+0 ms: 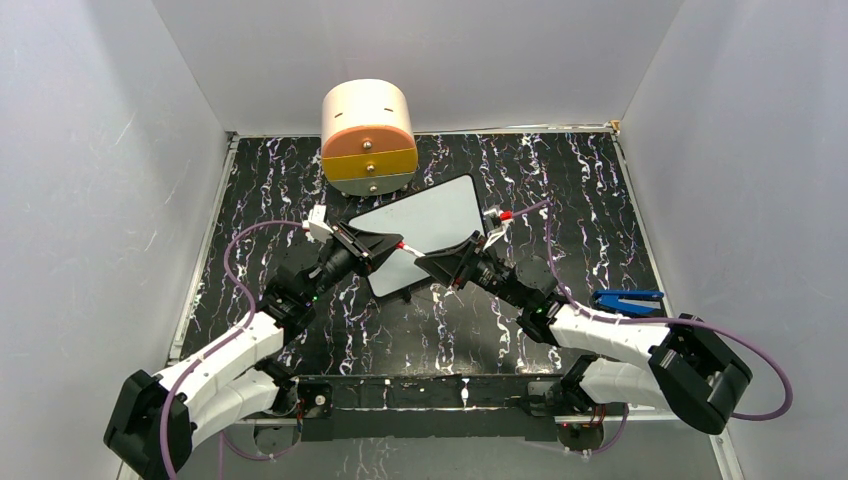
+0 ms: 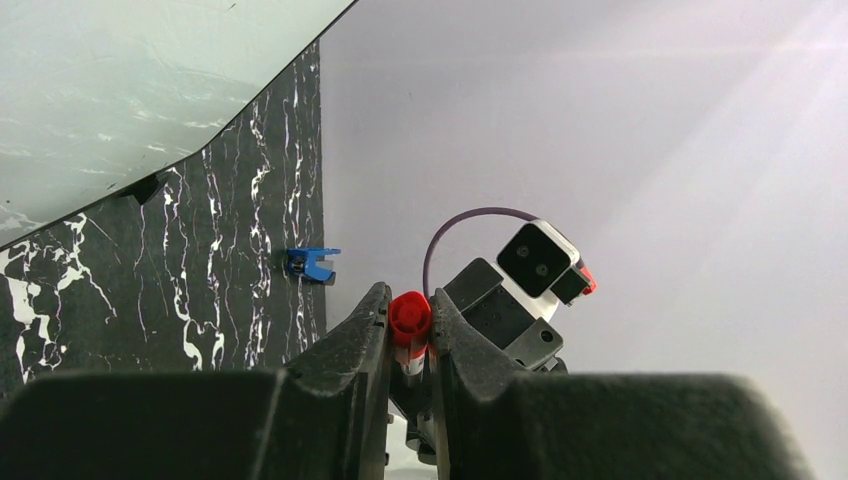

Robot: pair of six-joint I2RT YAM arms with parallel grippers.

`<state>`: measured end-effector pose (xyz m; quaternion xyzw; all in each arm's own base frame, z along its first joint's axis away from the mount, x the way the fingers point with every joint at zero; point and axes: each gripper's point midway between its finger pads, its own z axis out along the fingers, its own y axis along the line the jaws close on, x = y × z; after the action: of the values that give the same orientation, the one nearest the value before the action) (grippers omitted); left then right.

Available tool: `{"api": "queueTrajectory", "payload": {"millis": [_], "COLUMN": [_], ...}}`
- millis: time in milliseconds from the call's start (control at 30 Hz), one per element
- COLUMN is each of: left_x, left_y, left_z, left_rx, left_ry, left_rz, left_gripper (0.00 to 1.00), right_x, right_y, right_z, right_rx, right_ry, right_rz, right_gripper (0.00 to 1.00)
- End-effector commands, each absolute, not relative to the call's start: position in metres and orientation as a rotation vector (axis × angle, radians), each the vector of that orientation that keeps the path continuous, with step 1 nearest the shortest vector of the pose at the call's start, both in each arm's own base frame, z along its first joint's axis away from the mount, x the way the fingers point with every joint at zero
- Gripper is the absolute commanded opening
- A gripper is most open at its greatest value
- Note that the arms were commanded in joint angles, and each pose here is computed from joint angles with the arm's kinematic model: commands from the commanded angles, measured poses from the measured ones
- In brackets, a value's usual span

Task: Write a sentence on the whiteboard
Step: Open the whiteboard marker at the center of the board.

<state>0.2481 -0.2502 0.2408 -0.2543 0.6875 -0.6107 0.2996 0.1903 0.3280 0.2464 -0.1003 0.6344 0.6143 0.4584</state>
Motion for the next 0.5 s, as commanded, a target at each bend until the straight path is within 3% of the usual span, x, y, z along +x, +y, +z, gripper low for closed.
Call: {"api": "queueTrajectory", "payload": {"millis": [0, 467], "left_x": [0.2466, 0.2478], "left_y": [-0.2553, -0.2571], "left_z": [0.2485, 0.2447], "left_rx": [-0.602, -0.619], "left_ry": [1.840, 1.853], "left_rz": [-1.609, -1.615], "left_gripper": [0.00, 0.00], "right_x": [0.1873, 0.1870], "right_y": [0.3240, 0.3195], "right_z": [0.2892, 0.2865], "right_rx": [-0.251, -0.225], "right_ry": [1.407, 1.402], "right_rz": [1.544, 1.546], "right_gripper": [0.38, 0.26]}}
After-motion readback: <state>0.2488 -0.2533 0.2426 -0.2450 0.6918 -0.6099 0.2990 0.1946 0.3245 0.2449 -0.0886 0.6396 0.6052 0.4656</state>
